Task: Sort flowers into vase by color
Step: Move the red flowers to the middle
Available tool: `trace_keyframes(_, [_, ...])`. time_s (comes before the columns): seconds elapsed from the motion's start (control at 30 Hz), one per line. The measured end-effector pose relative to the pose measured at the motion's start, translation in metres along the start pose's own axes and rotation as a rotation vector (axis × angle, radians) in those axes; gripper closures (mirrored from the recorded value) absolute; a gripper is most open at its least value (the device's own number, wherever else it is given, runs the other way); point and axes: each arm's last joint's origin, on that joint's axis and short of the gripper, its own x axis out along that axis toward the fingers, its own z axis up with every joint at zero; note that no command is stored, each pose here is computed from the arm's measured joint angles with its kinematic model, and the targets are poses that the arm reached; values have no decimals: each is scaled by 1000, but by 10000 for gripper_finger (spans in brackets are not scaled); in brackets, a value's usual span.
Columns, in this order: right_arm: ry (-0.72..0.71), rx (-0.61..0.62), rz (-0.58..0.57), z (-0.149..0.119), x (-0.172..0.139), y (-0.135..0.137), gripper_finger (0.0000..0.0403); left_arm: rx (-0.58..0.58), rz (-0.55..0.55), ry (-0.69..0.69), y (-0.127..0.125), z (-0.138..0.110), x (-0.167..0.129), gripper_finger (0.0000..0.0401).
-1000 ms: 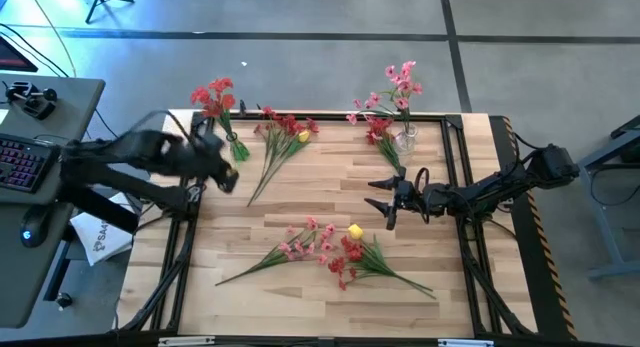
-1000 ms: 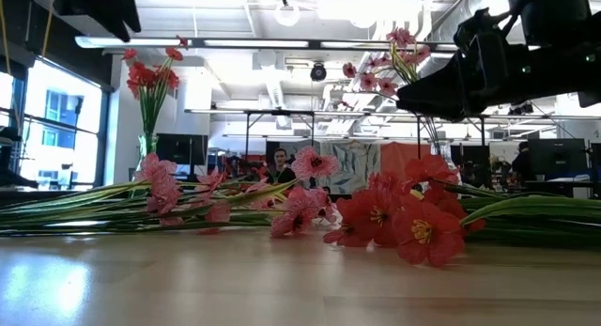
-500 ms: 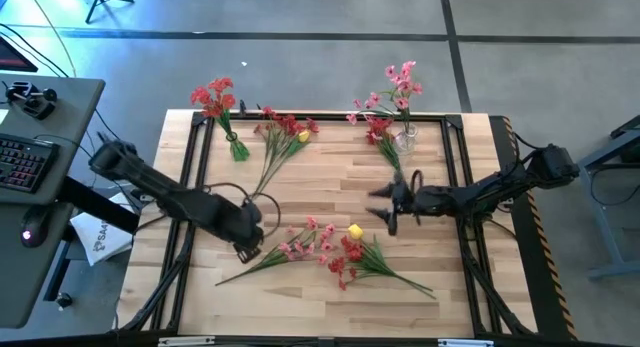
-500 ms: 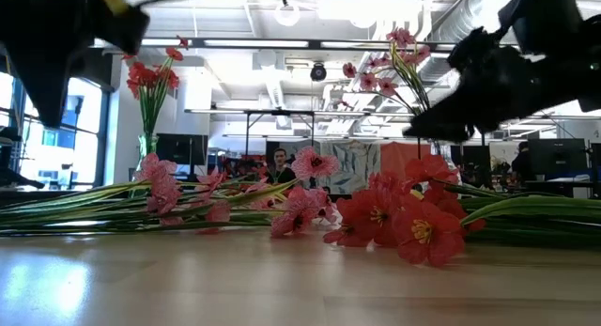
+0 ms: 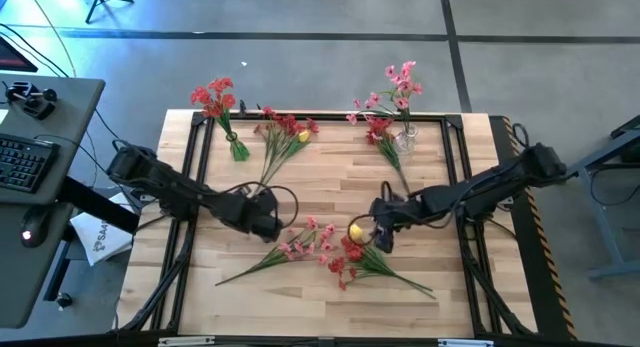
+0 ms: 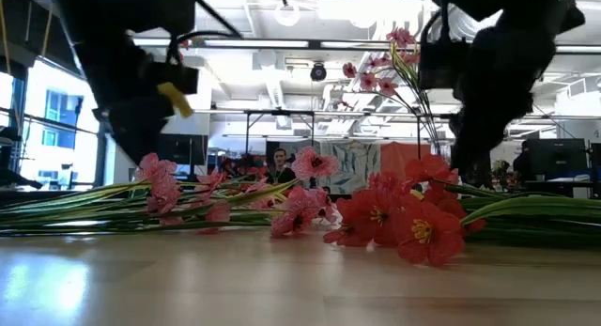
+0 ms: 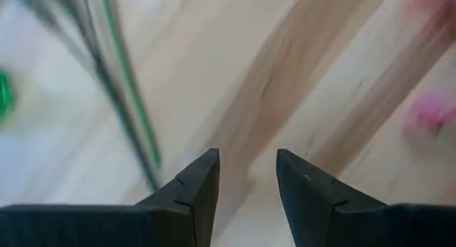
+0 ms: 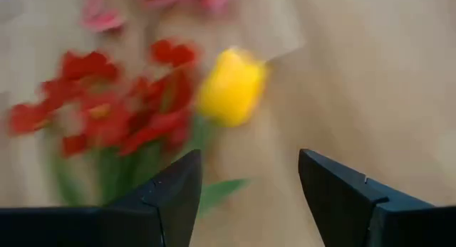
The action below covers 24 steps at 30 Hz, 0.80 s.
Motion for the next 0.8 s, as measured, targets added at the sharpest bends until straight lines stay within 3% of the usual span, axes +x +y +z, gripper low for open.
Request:
trace_keyframes(0.13, [270, 91, -25, -16, 3, 10, 182, 57, -43, -121, -12, 9, 4, 272])
trace_keyframes(0.33, [519, 318, -60, -44, -6, 26, 211, 175, -77, -171, -24, 13, 11, 272])
trace_keyframes(0.6, [529, 380, 0, -63, 6, 46, 235, 215, -27, -140, -30, 7, 28, 272])
trace_keyframes(0.8, [495, 307, 80, -60, 30, 53, 236, 230, -12, -121, -34, 4, 37, 272])
